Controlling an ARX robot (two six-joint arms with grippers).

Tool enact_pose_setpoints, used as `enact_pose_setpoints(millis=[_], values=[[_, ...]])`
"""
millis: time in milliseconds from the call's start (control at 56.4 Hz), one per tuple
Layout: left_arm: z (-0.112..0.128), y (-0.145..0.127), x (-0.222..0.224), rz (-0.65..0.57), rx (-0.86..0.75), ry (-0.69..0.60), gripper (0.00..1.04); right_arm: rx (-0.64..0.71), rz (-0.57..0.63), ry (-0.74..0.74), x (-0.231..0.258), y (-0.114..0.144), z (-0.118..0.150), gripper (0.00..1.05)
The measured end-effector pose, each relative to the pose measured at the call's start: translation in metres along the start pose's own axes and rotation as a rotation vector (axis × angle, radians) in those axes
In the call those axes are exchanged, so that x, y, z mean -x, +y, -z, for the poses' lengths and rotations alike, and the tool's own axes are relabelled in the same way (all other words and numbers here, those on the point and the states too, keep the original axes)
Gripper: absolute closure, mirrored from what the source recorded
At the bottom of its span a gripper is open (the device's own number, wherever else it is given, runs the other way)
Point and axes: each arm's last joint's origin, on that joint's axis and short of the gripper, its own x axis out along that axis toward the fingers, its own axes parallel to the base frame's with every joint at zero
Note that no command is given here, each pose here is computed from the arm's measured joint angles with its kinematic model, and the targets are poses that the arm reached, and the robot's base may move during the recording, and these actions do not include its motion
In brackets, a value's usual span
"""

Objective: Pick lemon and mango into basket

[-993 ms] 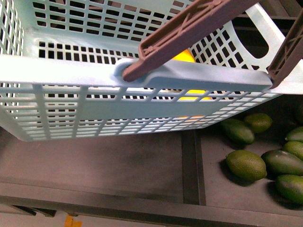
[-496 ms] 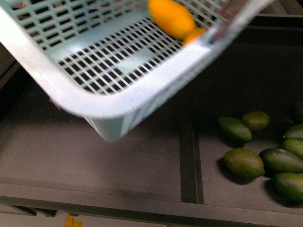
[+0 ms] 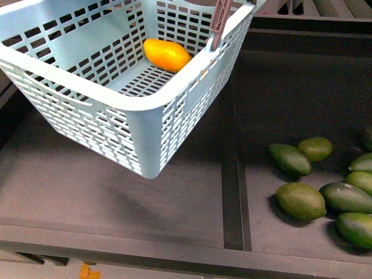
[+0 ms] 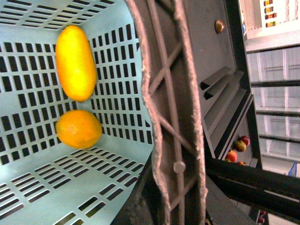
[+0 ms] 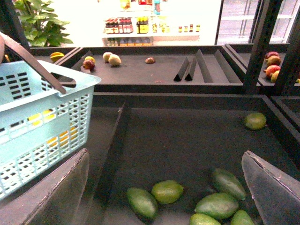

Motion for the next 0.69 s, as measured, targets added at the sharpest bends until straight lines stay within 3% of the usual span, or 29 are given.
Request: enact_pose_setpoints(millis=[177,496,691], values=[[-0.016,0.005,-0.024,-0.019,0.057,-0.060,0.98,0.000,0.000,0.000,0.000,0.000,0.000,0.09],[-0.038,0.036,-0.085,-0.060,0.101,-0.098,0.98,0.000,0.000,0.000,0.000,0.000,0.000,0.09],[-0.041,0.049,-0.093,-0.057,0.127,-0.103,0.98,0.000,0.000,0.000,0.000,0.000,0.000,0.09]])
